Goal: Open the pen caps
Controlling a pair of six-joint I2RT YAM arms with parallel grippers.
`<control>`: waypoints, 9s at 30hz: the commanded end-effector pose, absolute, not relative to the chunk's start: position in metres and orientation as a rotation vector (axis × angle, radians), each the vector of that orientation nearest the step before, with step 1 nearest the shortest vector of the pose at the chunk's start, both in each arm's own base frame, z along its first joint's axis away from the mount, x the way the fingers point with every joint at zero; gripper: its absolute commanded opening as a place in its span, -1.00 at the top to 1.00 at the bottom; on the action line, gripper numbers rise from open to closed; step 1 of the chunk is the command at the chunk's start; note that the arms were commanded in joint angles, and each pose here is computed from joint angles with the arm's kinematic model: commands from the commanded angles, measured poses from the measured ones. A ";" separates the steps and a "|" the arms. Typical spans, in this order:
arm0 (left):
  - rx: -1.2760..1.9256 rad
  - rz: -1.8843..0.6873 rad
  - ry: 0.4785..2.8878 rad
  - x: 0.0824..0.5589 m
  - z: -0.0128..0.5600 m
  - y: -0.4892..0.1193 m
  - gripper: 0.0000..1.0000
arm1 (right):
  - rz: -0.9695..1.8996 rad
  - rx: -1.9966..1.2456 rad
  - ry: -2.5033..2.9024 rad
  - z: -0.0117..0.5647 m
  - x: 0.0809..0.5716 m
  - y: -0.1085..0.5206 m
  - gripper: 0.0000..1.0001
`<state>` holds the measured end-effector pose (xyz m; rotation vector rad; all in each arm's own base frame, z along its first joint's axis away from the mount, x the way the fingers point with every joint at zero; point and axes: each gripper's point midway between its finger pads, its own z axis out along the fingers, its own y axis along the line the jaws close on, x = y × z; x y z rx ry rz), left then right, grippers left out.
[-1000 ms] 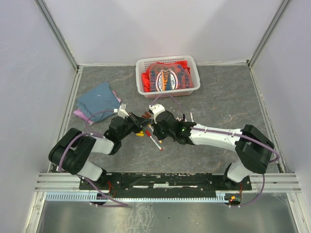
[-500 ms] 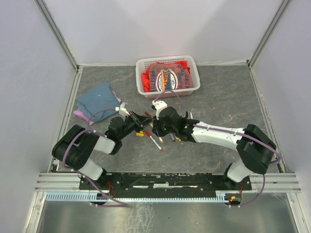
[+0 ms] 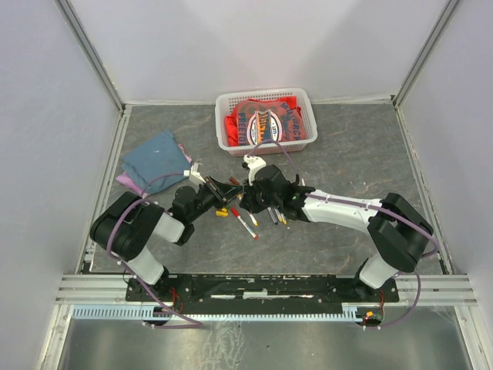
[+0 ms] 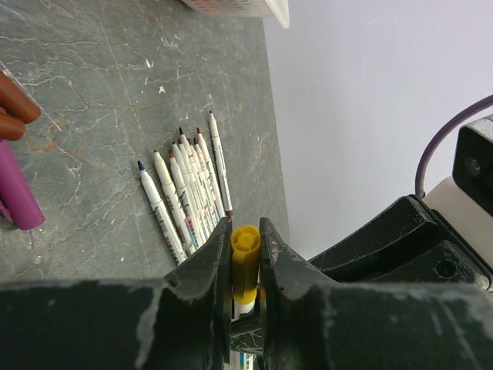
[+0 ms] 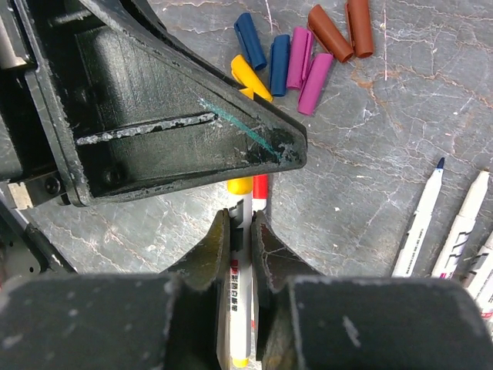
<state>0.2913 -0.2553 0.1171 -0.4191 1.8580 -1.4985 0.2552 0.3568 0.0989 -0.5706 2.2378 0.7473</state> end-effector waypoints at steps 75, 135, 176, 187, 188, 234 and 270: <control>-0.569 -0.775 2.072 0.331 0.063 -0.188 0.62 | 0.270 -0.464 2.321 0.030 0.290 0.297 0.69; -0.581 -0.849 1.999 0.318 0.088 -0.185 -0.02 | 0.339 -0.825 2.270 0.029 0.216 0.358 0.18; -0.518 -1.318 1.957 0.295 0.102 -0.235 -0.18 | 0.521 -0.651 2.135 0.111 0.218 0.350 0.98; -0.513 -1.408 1.908 0.290 0.108 -0.239 0.19 | 0.593 -0.609 2.156 0.109 0.225 0.351 0.98; -0.508 -1.416 1.904 0.290 0.109 -0.240 0.23 | 0.600 -0.606 2.158 0.109 0.225 0.351 0.98; -0.354 -1.630 1.771 0.291 0.147 -0.264 0.94 | 0.794 -0.558 2.192 0.101 0.243 0.350 0.98; -0.581 -1.238 1.537 0.361 0.174 -0.219 0.94 | 0.716 -0.490 2.128 0.097 0.242 0.322 0.98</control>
